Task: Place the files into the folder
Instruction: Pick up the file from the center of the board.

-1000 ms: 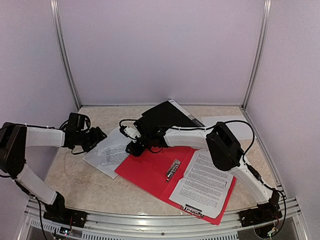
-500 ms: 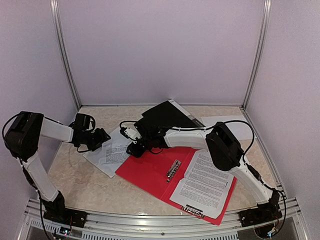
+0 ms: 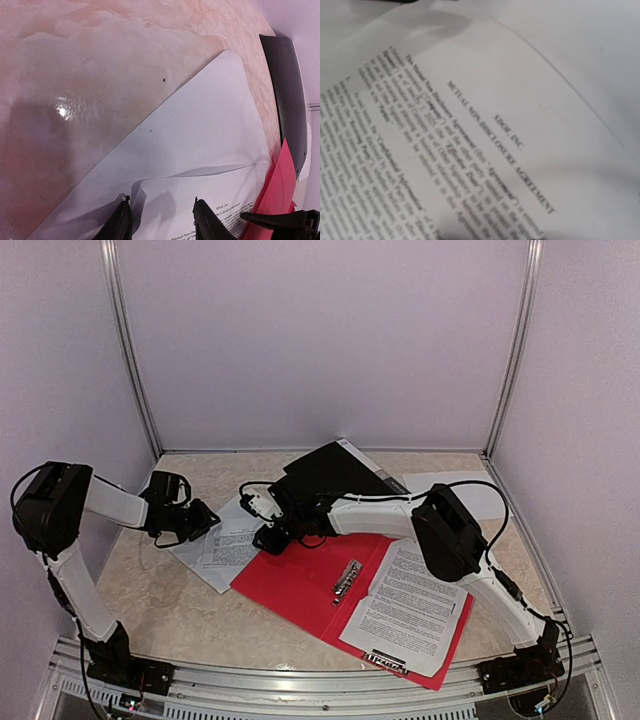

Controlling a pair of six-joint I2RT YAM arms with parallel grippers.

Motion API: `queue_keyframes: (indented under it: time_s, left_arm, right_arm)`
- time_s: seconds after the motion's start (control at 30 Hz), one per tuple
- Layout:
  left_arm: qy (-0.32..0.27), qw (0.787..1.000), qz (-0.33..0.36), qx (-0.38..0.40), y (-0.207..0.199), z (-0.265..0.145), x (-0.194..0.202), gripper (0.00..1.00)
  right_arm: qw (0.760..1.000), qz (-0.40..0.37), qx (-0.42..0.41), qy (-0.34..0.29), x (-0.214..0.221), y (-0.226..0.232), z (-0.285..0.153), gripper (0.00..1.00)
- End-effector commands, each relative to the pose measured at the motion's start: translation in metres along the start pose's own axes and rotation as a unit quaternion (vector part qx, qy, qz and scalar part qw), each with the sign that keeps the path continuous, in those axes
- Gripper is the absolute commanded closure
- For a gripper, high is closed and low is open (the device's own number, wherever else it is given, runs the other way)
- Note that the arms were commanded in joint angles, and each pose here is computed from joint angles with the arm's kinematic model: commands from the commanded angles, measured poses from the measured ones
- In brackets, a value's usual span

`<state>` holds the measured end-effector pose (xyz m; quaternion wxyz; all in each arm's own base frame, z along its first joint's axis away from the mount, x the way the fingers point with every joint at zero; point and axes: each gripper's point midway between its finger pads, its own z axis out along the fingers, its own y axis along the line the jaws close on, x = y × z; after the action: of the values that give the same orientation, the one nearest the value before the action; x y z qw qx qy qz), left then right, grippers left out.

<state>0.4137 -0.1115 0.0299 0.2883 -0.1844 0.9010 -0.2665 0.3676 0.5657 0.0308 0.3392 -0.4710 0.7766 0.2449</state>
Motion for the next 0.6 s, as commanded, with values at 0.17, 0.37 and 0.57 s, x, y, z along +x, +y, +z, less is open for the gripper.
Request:
queue_keyframes:
  time_s: [0.17,0.37,0.57]
  left_arm:
    - [0.006,0.999,0.028,-0.025,0.008,-0.011,0.006,0.7]
    - [-0.018,0.996,0.041,-0.077,0.022,-0.019,-0.005,0.67]
    - [0.007,0.997,0.035,-0.071,0.024,-0.007,0.003,0.67]
  right_arm:
    - [0.999,0.01,-0.014,0.046,0.035,0.002,0.011,0.59]
    - [0.999,0.011,-0.018,0.044,0.034,0.003,0.011,0.59]
    - [0.999,0.011,-0.019,0.045,0.035,0.004,0.012,0.59]
